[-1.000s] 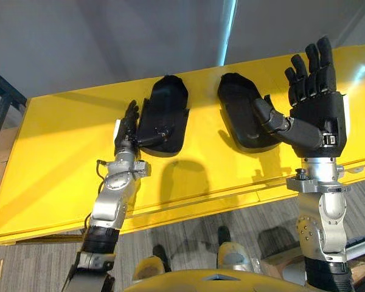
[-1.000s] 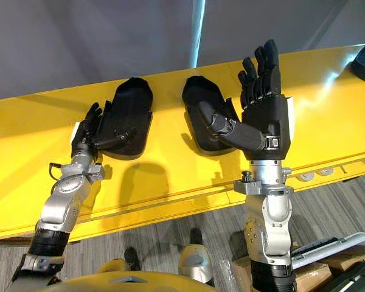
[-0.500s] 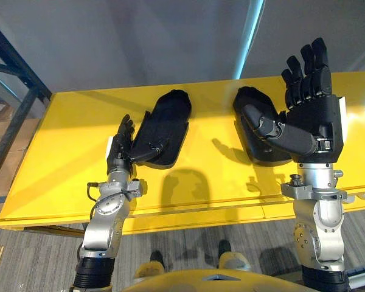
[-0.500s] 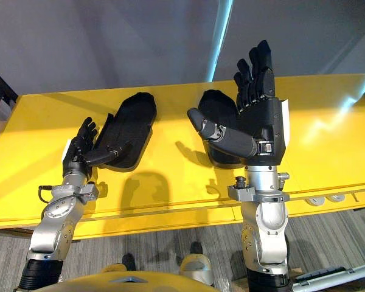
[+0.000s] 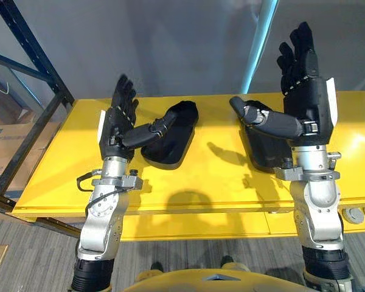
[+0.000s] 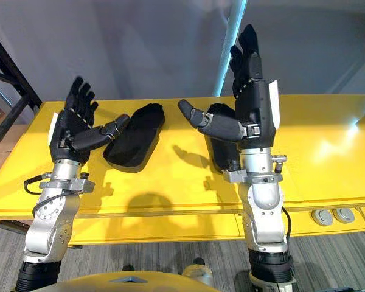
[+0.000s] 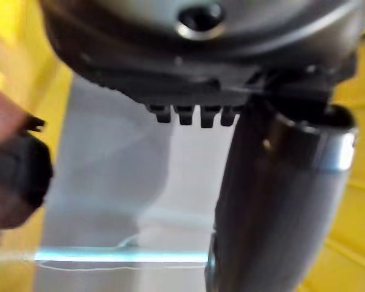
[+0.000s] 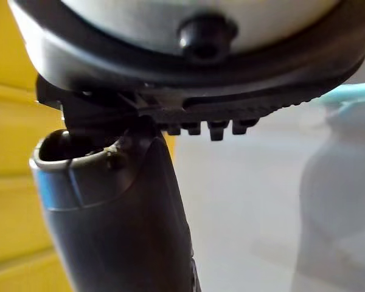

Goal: Walk over and take three plastic housings, then place them on the shelf

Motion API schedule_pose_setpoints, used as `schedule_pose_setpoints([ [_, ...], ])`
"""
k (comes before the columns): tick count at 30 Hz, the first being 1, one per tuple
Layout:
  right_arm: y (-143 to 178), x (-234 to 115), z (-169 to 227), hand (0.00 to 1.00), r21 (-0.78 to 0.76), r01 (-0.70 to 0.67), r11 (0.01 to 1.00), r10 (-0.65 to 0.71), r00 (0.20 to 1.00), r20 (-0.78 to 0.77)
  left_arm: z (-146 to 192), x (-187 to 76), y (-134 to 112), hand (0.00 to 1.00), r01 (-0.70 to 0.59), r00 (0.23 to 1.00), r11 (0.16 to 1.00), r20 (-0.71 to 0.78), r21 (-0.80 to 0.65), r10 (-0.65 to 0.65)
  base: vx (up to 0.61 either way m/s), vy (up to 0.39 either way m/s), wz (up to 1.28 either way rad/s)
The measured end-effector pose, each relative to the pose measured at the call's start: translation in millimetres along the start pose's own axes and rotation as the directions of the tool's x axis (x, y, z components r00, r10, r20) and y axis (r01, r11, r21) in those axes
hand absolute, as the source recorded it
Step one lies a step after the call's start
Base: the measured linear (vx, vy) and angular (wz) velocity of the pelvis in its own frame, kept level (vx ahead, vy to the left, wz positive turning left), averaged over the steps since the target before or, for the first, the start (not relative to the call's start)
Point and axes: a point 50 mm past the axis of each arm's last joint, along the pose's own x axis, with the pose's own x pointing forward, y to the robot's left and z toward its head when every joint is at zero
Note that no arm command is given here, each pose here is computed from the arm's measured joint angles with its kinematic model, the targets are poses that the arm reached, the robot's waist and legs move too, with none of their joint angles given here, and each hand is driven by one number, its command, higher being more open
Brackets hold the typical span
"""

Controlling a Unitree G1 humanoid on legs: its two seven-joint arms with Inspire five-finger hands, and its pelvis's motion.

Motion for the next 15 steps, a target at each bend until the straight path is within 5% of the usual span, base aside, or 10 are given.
schedule_pose_setpoints([
  [7, 2.2, -2.9, -9.9, 1.0, 0.01, 0.029, 1.0, -0.029, 0.999, -0.025, 43.0, -3.6, -2.2, 1.0, -0.028, 0.942, 0.998, 0.332, -0.047, 0.043, 0.01, 0.005, 0.06],
  [15, 11.9, -17.5, -18.5, 1.0, 0.051, -0.002, 0.999, 0.006, 0.998, -0.069, 44.9, -11.9, 8.6, 1.0, -0.088, 0.93, 0.996, 0.358, 0.013, 0.077, 0.0, 0.0, 0.0],
])
